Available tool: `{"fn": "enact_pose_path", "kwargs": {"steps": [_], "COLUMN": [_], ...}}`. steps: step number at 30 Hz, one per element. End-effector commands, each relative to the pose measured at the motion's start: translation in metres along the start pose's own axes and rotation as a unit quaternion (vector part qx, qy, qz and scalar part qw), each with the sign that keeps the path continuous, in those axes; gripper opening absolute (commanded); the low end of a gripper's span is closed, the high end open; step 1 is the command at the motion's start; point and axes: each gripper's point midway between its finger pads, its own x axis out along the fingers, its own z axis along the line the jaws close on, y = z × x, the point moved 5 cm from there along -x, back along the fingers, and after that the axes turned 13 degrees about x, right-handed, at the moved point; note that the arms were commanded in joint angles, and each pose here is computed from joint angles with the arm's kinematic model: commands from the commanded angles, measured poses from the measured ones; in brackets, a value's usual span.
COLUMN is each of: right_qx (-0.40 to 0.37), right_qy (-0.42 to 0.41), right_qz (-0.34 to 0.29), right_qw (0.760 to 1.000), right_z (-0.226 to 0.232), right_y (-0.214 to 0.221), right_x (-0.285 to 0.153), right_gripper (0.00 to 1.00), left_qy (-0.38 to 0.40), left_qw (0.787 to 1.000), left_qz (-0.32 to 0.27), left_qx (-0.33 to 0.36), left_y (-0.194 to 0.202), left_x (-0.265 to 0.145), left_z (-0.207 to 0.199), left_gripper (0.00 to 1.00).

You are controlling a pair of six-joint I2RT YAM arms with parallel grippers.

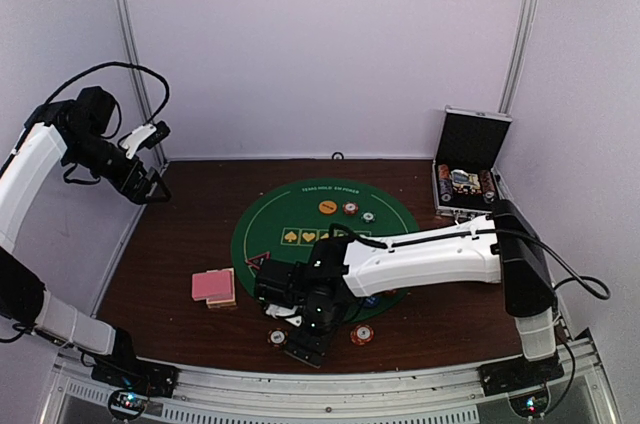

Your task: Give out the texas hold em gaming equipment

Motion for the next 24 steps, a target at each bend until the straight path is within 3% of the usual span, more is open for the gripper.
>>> {"fn": "enact_pose_path", "kwargs": {"steps": [1, 24], "right_qx": [-0.005, -0.004], "right_qy": [-0.002, -0.013], "right_qz": [-0.005, 0.004], "right_qw": [1.000, 1.000], "right_z": [0.000, -0.003], "right_y": [-0.008, -0.013], "right_x": [0.002, 0.014], "right_gripper": [0.91, 0.63], "left_qy": [-0.002, -0.006], "left_qw": [1.000, 1.000], "left_qz": [-0.004, -0.004], "left_qx": [0.008, 0.011], "left_y": [-0.002, -0.004], "left_x": [-0.002, -0.002], "left_z": [0.003, 0.006], "left_gripper": [0.98, 0.97]}}
